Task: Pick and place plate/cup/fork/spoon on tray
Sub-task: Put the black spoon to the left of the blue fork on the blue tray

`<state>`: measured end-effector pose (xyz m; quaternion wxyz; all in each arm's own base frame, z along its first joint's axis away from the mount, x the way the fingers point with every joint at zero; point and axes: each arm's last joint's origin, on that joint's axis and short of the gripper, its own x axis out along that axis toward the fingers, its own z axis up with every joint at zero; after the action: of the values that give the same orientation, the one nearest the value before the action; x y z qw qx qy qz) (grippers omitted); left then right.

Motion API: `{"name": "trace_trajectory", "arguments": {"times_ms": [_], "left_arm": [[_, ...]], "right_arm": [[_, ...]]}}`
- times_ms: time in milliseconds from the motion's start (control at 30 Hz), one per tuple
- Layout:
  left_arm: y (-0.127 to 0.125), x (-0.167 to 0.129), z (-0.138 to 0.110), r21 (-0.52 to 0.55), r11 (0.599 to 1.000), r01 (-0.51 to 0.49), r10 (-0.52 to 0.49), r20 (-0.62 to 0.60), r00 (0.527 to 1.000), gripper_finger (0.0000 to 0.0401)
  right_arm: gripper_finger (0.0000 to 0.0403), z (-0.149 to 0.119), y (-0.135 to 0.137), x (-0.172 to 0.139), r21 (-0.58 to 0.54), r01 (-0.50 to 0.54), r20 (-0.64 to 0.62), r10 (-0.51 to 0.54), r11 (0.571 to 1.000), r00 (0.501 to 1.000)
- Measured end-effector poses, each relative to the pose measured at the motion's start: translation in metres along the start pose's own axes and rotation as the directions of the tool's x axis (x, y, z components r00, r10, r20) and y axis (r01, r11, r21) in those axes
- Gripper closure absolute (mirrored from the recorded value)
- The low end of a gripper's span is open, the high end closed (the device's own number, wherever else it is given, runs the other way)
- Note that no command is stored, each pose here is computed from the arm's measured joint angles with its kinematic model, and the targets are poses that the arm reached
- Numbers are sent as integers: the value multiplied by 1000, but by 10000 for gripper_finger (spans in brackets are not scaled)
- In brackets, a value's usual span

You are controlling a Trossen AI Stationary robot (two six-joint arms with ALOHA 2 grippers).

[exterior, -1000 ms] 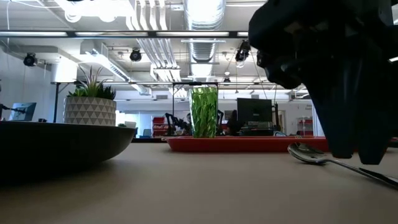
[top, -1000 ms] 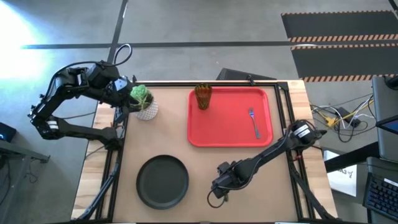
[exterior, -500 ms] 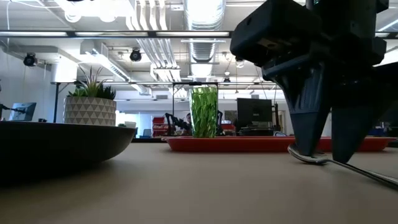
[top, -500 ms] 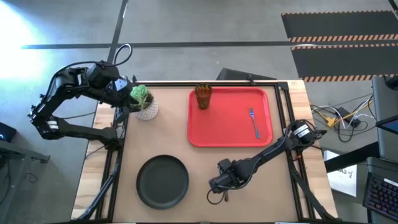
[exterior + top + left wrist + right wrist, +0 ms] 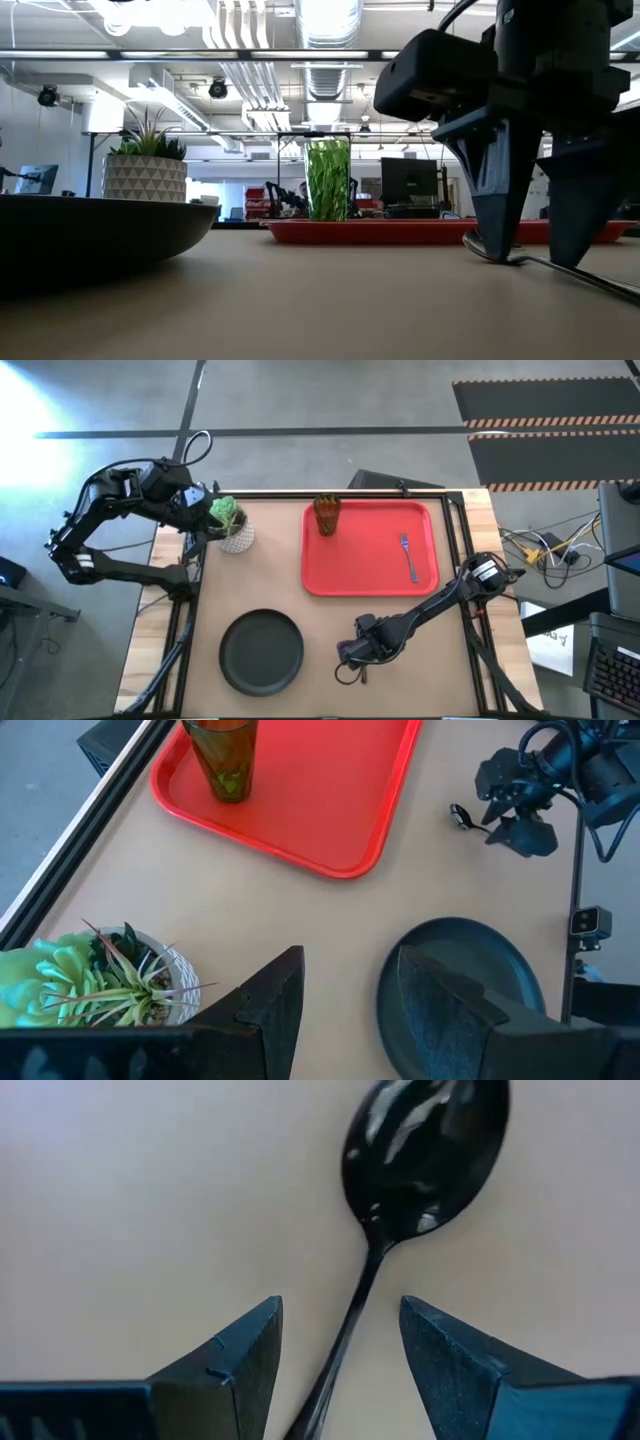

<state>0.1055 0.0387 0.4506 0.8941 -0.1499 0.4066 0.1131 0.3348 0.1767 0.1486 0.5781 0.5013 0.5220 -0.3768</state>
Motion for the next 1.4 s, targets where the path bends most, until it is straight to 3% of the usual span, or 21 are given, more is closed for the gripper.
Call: {"name": "trace_trajectory", "arguments": {"times_ms": [433, 833, 1200, 1300, 1400], "left_arm": [[0, 0, 0, 3, 1000, 0, 0, 0, 1000, 254], [0, -3, -2, 4, 1000, 1, -1, 9, 1000, 254], [-1, -5, -4, -2, 1000, 2, -2, 17, 1000, 254], [-1, -5, -4, -2, 1000, 2, -1, 17, 1000, 254], [-1, -5, -4, -3, 1000, 1, -1, 15, 1000, 254]], "right_arm": [[227, 2, -3, 3, 91, 10, 3, -10, 996, 1000], [387, 3, -12, 9, 43, 46, 8, -47, 998, 999], [393, 2, -10, 6, -35, 40, 14, -39, 999, 999], [394, 3, -1, -8, -79, -7, 70, 13, 997, 997], [394, 10, 3, -44, -115, -15, 168, 34, 993, 985]]}}
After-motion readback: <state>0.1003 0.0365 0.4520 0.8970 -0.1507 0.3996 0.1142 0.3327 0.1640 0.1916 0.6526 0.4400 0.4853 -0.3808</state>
